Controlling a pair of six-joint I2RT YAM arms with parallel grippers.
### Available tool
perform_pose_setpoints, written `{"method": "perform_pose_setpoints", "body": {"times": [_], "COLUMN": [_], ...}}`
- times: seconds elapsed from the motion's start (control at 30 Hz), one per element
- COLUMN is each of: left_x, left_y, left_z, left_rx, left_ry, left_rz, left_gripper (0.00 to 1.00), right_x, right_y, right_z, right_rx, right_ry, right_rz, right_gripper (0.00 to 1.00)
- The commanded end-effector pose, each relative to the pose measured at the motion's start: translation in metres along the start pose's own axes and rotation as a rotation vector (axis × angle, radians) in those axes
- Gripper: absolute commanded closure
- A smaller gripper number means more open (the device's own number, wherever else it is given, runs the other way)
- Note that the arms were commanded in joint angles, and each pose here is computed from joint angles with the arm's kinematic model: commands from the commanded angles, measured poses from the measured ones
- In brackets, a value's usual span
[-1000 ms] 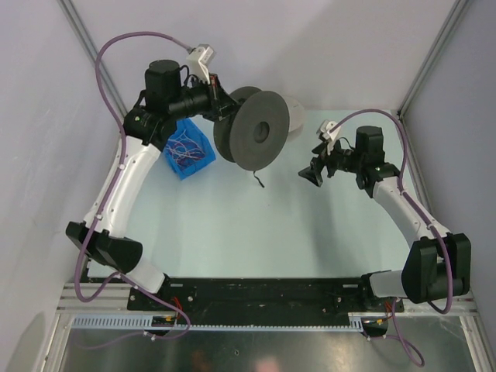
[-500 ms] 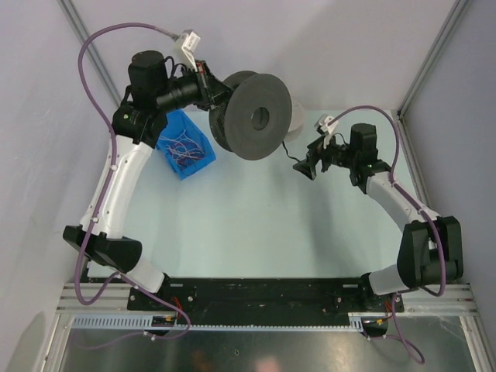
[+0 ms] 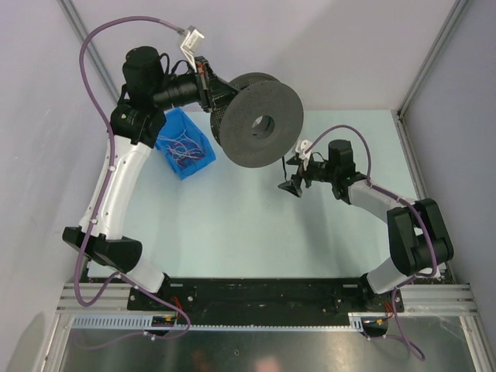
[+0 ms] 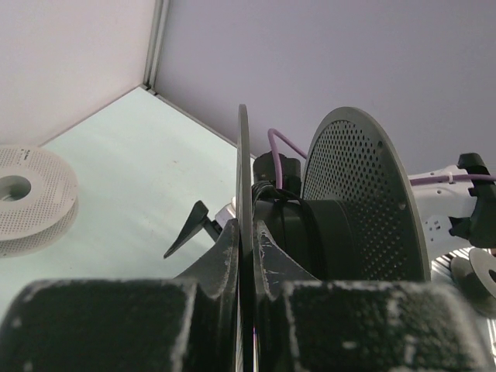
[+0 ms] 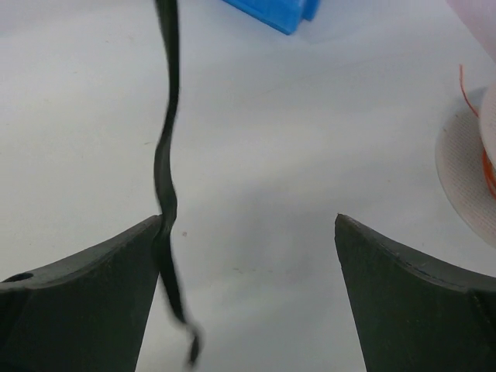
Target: Wrap the cables
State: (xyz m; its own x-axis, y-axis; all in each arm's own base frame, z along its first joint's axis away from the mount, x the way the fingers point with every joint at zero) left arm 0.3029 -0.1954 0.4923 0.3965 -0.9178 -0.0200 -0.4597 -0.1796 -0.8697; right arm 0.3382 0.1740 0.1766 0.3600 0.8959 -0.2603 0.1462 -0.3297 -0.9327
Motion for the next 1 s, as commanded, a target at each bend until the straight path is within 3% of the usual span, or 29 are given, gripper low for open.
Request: {"method": "perform_pose_setpoints", "body": {"times": [0.0, 0.2, 0.83, 0.97], "left_x": [-0.017, -0.022, -0.025, -0.024], "left_y": [-0.027, -0.029, -0.038, -0.040], "left_z": [-0.041, -0.045, -0.033, -0.025], "left_rx": [0.173, 0.189, 0.165, 0.129], "left_ry": [0.122, 0.117, 0.077, 0.037], "left_rz": [-0.075, -0.089, -0.123, -0.145], "left_gripper": [1.00, 1.00, 1.00, 1.00], "right_x": [0.011, 0.010, 0.002, 0.000], "right_y": [-0.010, -0.004, 0.017, 0.018], "right_z": [0.003, 0.009, 0.025, 0.025], "right_rx": [-0.106, -0.104, -0.055, -0.046], "right_ry": [-0.025, -0.024, -0.073, -0.070], "right_rz": [-0.076, -0.072, 0.005, 0.015], "right_gripper": [0.09, 0.39, 0.79, 0.94]}}
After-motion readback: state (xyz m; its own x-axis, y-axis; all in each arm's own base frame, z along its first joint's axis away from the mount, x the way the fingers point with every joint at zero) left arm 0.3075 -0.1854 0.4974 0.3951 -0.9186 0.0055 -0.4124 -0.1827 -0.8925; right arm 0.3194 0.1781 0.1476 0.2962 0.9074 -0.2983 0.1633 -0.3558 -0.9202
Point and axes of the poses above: each gripper's point midway between its finger pads, its own x axis out along the fingers, its own z axis along the line the jaws close on, y = z × x, the point moved 7 cm from there along -x, back along the fingers, and after that the axes turned 7 degrees about -x, right-handed, at the moved point
